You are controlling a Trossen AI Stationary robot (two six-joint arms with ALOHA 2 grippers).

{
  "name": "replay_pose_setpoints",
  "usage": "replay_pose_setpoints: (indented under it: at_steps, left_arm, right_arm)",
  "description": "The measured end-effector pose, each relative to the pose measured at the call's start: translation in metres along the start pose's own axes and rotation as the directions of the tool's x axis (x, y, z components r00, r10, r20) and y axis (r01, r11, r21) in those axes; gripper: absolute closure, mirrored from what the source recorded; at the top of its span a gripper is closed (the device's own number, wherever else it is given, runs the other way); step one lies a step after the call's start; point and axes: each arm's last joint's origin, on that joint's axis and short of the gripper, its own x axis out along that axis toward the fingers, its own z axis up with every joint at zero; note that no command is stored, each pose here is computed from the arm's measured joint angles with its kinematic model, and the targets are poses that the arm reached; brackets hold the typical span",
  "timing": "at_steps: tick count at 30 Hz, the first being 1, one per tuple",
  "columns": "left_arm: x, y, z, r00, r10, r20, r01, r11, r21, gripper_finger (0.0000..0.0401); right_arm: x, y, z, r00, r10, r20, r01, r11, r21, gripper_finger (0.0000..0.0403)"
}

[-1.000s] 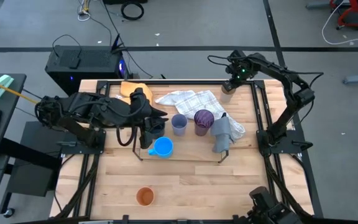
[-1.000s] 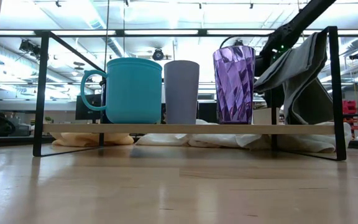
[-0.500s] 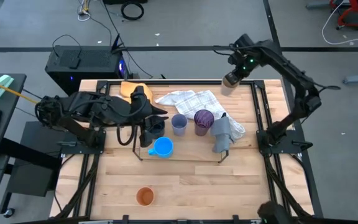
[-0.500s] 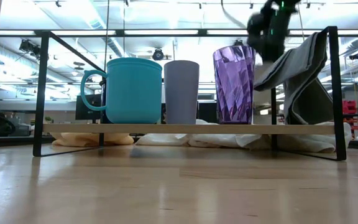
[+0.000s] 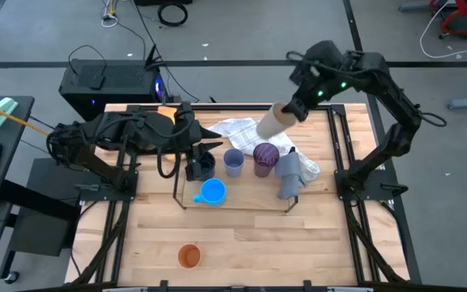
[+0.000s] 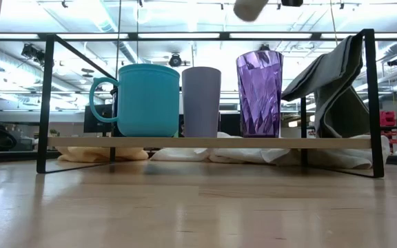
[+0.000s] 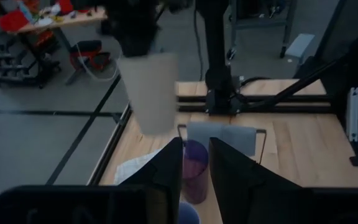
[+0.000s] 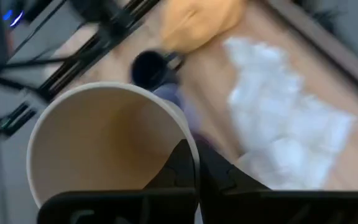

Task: Stack small to large cups/mugs on shelf
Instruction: Put the white cup on the shelf

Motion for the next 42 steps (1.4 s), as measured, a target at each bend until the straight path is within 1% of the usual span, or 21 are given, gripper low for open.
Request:
replay_pose_setpoints:
  at_steps: [3, 6, 11, 14, 16, 19, 21, 23, 26, 31, 34, 37, 42]
  left_arm:
    - [0.0, 0.0, 0.003, 0.999, -0.021, 0.029, 0.021, 1.0, 0.013, 0.0312]
    - [0.0, -0.001, 0.003, 0.999, -0.038, 0.03, 0.037, 0.999, 0.016, 0.0306]
    - [0.003, -0.004, 0.002, 0.995, -0.093, 0.021, 0.092, 0.995, 0.025, 0.0296]
    - [0.012, -0.011, -0.004, 0.991, -0.128, -0.046, 0.132, 0.988, 0.08, 0.0291]
    - [0.02, -0.017, -0.013, 0.982, -0.139, -0.129, 0.156, 0.98, 0.124, 0.0287]
    - [0.036, -0.027, -0.026, 0.959, -0.142, -0.245, 0.19, 0.965, 0.183, 0.0277]
    - [0.044, -0.032, -0.03, 0.949, -0.14, -0.282, 0.205, 0.955, 0.215, 0.027]
    - [0.051, -0.036, -0.031, 0.95, -0.14, -0.28, 0.21, 0.948, 0.238, 0.0264]
    - [0.059, -0.037, -0.027, 0.961, -0.139, -0.237, 0.201, 0.943, 0.264, 0.0255]
    - [0.064, -0.03, -0.02, 0.978, -0.122, -0.171, 0.168, 0.941, 0.293, 0.0247]
    - [0.066, -0.026, -0.021, 0.978, -0.114, -0.177, 0.163, 0.942, 0.294, 0.0249]
    - [0.071, -0.024, -0.022, 0.972, -0.137, -0.19, 0.192, 0.931, 0.31, 0.0249]
    - [0.082, -0.023, -0.027, 0.958, -0.173, -0.227, 0.239, 0.922, 0.306, 0.0243]
  right_arm:
    - [0.02, 0.021, -0.005, 0.994, 0.035, -0.101, -0.037, 0.999, -0.019, 0.0402]
    - [0.047, 0.037, -0.009, 0.978, 0.039, -0.205, -0.052, 0.997, -0.058, 0.0402]
    - [0.094, 0.047, -0.006, 0.946, 0.006, -0.324, -0.037, 0.995, -0.09, 0.0402]
    - [0.12, 0.048, -0.001, 0.931, 0.015, -0.365, -0.051, 0.995, -0.089, 0.0402]
    - [0.131, 0.048, 0.002, 0.92, 0.035, -0.389, -0.072, 0.994, -0.082, 0.0402]
    - [0.133, 0.051, 0.007, 0.925, 0.049, -0.376, -0.088, 0.992, -0.088, 0.0402]
    - [0.129, 0.053, 0.012, 0.934, 0.068, -0.35, -0.104, 0.991, -0.083, 0.0402]
    - [0.123, 0.054, 0.016, 0.94, 0.09, -0.33, -0.119, 0.99, -0.069, 0.0402]
    - [0.118, 0.057, 0.02, 0.944, 0.114, -0.309, -0.136, 0.989, -0.052, 0.0402]
    - [0.117, 0.061, 0.015, 0.932, 0.111, -0.346, -0.136, 0.99, -0.049, 0.0402]
    - [0.118, 0.063, 0.014, 0.928, 0.113, -0.355, -0.138, 0.989, -0.047, 0.0402]
    - [0.121, 0.064, 0.014, 0.925, 0.123, -0.36, -0.147, 0.988, -0.038, 0.0402]
    - [0.128, 0.064, 0.015, 0.919, 0.131, -0.373, -0.153, 0.988, -0.028, 0.0402]
